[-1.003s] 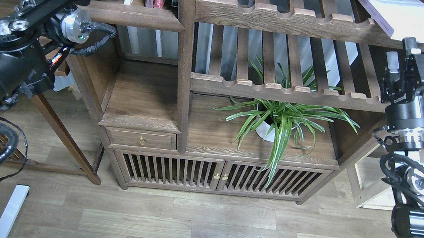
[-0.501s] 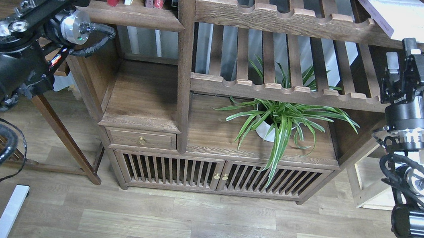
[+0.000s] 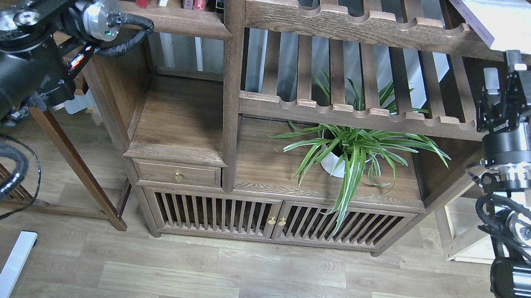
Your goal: Organize books on shelf
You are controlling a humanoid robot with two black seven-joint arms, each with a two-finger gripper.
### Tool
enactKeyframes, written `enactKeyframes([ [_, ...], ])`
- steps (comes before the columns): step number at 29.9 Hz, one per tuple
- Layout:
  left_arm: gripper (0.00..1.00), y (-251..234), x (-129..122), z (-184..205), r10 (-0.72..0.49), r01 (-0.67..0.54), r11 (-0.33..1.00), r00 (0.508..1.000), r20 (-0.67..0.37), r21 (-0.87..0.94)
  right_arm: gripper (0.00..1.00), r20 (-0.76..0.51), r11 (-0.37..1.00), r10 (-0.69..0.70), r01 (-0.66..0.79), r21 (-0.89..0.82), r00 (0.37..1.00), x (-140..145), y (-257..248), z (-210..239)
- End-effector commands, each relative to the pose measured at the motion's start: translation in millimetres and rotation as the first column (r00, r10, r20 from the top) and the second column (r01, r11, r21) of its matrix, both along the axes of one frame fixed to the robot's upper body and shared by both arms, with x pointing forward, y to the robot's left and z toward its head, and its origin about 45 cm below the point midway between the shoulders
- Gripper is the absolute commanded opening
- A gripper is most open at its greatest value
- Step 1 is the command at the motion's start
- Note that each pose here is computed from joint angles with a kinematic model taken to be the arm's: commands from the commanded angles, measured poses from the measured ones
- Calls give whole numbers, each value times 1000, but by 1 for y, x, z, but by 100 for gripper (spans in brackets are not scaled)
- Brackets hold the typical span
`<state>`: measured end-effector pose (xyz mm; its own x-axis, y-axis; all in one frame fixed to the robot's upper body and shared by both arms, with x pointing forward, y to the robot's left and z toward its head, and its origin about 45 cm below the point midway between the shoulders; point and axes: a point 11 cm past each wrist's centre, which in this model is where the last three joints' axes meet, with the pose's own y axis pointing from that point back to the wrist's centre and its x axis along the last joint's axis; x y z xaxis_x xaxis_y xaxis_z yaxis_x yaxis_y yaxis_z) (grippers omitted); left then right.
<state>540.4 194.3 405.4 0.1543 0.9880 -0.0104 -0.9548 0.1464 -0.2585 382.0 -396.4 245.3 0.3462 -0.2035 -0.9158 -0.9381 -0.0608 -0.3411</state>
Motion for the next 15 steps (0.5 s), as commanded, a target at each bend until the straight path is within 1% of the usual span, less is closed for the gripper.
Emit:
enactKeyframes([
  [1,31,-3,0,8,-6,7,1000,1000,15,-7,66,0,1000,1,-1,0,1000,0,0,0],
  [11,31,-10,0,47,-16,18,1000,996,86,-18,66,1,1000,-2,2,-3,1000,0,-1,1],
  [15,31,-9,-3,63,-18,24,998,993,118,-52,66,3,1000,-4,4,-11,1000,0,-4,3],
])
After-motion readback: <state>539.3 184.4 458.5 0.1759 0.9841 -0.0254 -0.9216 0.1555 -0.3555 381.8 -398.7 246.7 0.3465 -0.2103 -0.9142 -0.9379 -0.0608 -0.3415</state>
